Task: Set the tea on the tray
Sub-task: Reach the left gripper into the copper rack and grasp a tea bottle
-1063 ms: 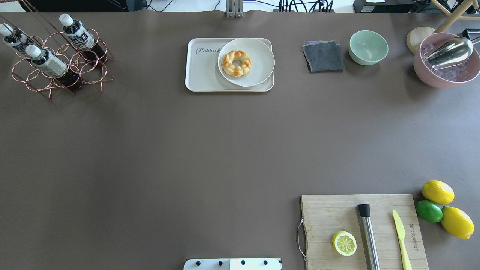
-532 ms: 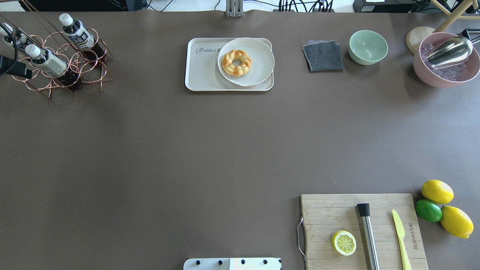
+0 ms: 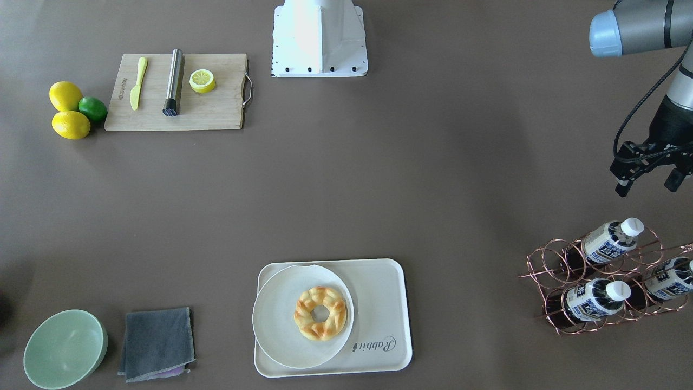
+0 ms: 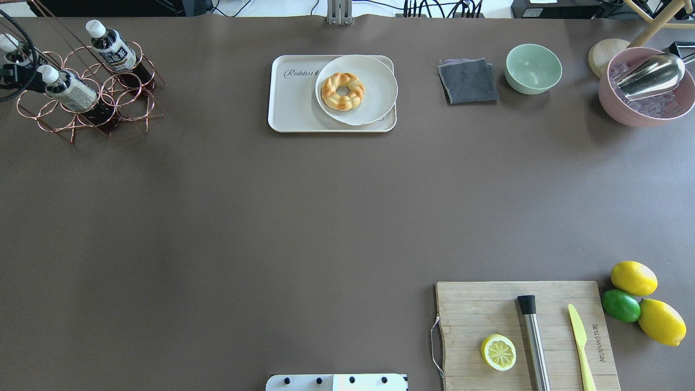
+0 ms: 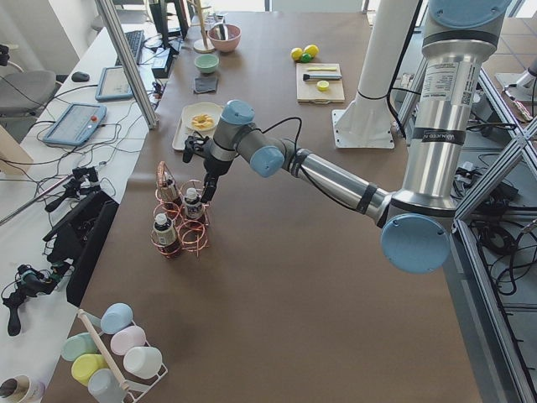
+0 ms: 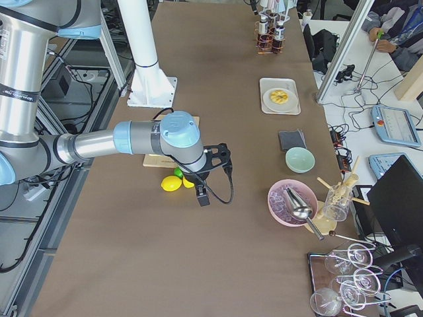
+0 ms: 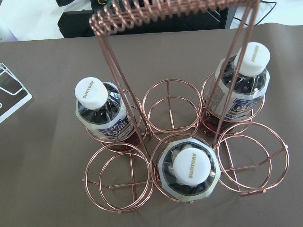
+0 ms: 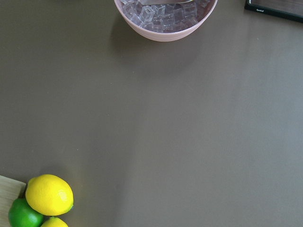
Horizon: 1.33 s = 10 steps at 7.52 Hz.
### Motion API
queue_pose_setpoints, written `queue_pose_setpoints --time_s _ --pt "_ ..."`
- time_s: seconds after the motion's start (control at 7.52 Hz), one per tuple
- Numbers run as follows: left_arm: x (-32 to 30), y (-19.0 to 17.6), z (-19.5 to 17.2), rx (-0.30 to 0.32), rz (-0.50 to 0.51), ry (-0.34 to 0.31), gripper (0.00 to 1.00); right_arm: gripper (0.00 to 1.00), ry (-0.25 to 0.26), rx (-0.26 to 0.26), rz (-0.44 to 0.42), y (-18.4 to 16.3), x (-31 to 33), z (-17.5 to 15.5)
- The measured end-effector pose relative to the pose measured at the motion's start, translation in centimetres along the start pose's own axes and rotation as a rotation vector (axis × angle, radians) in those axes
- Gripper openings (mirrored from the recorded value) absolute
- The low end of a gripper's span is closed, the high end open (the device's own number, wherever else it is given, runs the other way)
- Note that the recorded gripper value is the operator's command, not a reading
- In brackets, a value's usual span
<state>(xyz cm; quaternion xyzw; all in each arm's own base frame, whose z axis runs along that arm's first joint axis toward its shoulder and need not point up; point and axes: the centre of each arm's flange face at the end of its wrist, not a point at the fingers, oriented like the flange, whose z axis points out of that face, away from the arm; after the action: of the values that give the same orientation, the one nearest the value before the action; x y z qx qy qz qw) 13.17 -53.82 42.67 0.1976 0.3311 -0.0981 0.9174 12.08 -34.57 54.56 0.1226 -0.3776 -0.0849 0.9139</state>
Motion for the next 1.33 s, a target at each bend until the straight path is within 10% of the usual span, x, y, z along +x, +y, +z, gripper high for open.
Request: queue_pose_setpoints --time_s 1.33 --pt "3.0 -0.4 3.8 0.055 -0.026 0.059 0.85 1.00 -0.001 0.008 -0.013 -0.7 -0.3 -0.2"
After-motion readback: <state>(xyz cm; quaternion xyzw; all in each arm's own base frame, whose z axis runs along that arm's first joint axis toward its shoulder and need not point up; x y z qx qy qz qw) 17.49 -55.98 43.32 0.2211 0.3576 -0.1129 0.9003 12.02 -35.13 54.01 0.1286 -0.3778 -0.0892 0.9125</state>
